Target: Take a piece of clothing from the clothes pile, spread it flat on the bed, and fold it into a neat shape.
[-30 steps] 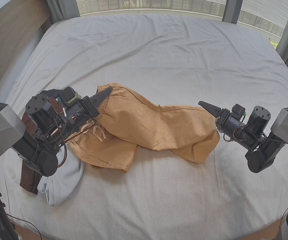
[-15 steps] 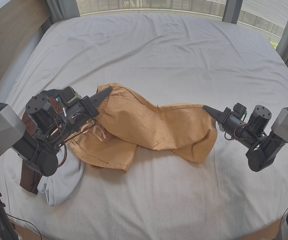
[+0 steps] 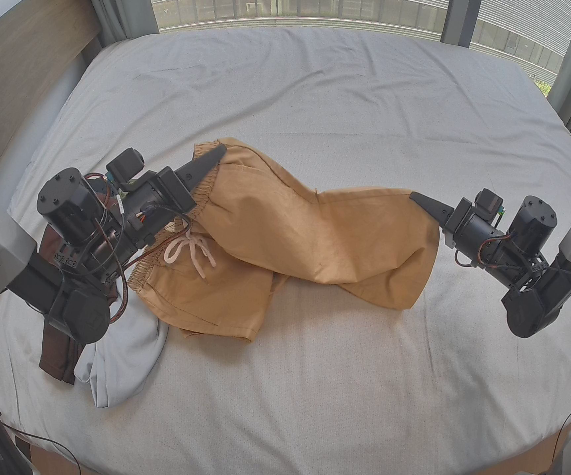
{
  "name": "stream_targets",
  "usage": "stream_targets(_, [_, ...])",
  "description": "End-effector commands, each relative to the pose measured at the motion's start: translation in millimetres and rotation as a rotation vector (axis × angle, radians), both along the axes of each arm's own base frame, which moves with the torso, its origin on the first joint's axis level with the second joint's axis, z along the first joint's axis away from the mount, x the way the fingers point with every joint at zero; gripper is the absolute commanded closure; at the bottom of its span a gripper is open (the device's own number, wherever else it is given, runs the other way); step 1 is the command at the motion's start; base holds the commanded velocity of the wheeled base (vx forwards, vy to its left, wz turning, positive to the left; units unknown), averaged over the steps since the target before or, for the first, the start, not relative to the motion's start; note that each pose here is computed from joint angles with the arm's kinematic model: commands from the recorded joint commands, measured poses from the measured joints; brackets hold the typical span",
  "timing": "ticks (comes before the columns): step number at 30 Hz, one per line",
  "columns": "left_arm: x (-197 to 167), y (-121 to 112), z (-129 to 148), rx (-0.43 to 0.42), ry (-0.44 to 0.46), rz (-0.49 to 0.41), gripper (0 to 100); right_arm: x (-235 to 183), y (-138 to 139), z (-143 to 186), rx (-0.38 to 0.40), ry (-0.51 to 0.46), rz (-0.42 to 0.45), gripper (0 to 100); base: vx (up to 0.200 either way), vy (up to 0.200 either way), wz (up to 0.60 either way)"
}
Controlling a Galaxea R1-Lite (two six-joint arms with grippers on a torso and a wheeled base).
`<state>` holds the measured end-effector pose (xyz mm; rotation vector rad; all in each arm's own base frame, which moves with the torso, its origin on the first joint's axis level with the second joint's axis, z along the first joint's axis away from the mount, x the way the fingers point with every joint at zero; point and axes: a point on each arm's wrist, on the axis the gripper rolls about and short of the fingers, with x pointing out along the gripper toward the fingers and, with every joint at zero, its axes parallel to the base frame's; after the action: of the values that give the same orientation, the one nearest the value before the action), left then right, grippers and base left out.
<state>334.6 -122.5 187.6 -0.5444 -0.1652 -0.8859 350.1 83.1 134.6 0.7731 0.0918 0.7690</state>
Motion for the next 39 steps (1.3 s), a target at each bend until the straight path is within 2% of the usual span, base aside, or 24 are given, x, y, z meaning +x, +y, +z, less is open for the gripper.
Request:
stream_targets(1, [-23,-6,33,-0.034,-0.085,-0.04,100,-28,-3,40,0.006,-0.11,0.008,100,0.0,0.0,0.0])
stream_targets(8, [-25,-7,36,-0.034,-0.1,-0.042,100,-44,-4,57,-0.025,-0.187,0.001,100,0.0,0.0,0.0])
stream_targets(20, [-56,3,63,-0.059,-0.164,-0.058,100,-65,5,72,-0.059,-0.265,0.031,100,0.0,0.0,0.0])
stream_targets(29, [-62,6,62,-0.054,-0.156,-0.06,100,-72,5,73,-0.177,-0.292,0.003,100,0.0,0.0,0.0])
stream_targets(39, [-78,14,59,-0.04,-0.136,-0.07,100,-87,1,93,-0.185,-0.347,-0.011,100,0.0,0.0,0.0])
